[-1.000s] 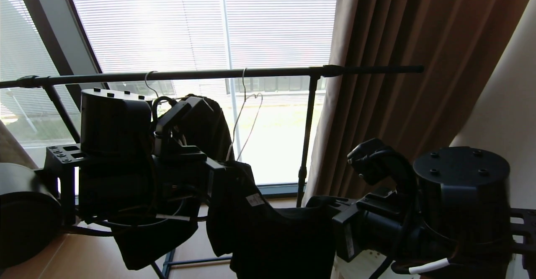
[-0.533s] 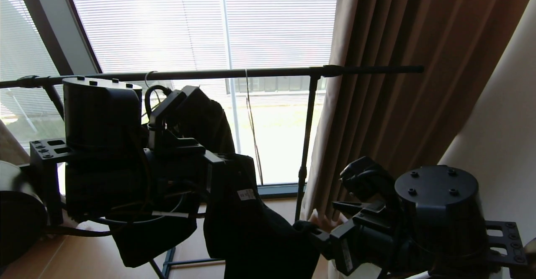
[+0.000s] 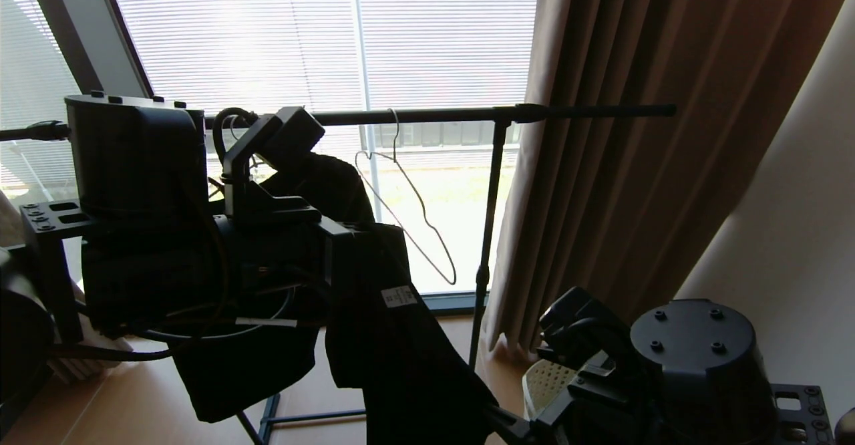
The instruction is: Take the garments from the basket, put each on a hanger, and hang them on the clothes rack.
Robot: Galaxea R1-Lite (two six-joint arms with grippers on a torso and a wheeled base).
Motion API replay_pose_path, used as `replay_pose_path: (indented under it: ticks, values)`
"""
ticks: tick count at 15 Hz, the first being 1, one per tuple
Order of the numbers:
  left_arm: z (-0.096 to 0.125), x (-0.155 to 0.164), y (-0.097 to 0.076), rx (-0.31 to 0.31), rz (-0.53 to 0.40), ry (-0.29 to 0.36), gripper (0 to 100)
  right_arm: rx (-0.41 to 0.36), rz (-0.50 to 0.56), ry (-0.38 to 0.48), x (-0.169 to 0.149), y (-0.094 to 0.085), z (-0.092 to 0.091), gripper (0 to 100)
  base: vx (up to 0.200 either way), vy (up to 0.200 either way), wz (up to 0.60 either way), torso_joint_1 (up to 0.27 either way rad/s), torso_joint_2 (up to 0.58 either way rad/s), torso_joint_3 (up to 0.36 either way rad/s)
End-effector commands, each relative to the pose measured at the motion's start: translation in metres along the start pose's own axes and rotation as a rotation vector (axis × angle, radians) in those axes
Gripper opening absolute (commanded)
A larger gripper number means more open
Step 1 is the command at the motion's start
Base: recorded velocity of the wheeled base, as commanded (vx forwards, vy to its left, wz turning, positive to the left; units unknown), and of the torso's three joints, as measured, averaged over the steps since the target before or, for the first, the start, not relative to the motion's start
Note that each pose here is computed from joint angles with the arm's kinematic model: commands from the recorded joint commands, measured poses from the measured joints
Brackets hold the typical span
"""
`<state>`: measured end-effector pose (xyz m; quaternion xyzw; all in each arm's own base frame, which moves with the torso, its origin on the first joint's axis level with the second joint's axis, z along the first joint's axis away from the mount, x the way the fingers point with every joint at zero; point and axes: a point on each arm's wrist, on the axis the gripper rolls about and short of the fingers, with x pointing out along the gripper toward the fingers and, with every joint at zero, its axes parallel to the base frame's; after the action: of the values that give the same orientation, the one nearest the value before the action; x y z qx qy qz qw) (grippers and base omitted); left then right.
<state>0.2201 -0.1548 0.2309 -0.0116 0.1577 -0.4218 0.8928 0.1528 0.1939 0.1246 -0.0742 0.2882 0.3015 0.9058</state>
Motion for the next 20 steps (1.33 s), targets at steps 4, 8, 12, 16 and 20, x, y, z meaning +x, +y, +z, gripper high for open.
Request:
replay_pose_path:
  ticks: [4,8,12,16,20]
  values:
    - [-0.003,0.001,-0.003,0.001,-0.013,0.010,0,-0.089,0.105,-0.108,-0.003,0.002,0.001,100,0.000,0.000,0.00,0.000,0.00,0.000]
    - [-0.004,0.001,-0.005,0.002,-0.018,0.013,0,-0.104,0.154,-0.153,-0.006,0.005,0.013,100,0.000,0.000,0.00,0.000,0.00,0.000]
    - [-0.008,0.003,-0.012,0.008,-0.042,0.027,0,-0.142,0.160,-0.237,-0.001,0.012,0.044,100,0.000,0.000,0.00,0.000,0.00,0.000]
    - [-0.008,0.005,-0.016,0.012,-0.053,0.032,0,-0.162,0.181,-0.234,0.014,0.025,0.050,100,0.000,0.000,0.00,0.000,0.00,0.000]
    - [-0.008,0.006,-0.019,0.018,-0.048,0.032,0,-0.161,0.179,-0.233,0.025,0.029,0.054,100,0.000,0.000,0.00,0.000,0.00,0.000]
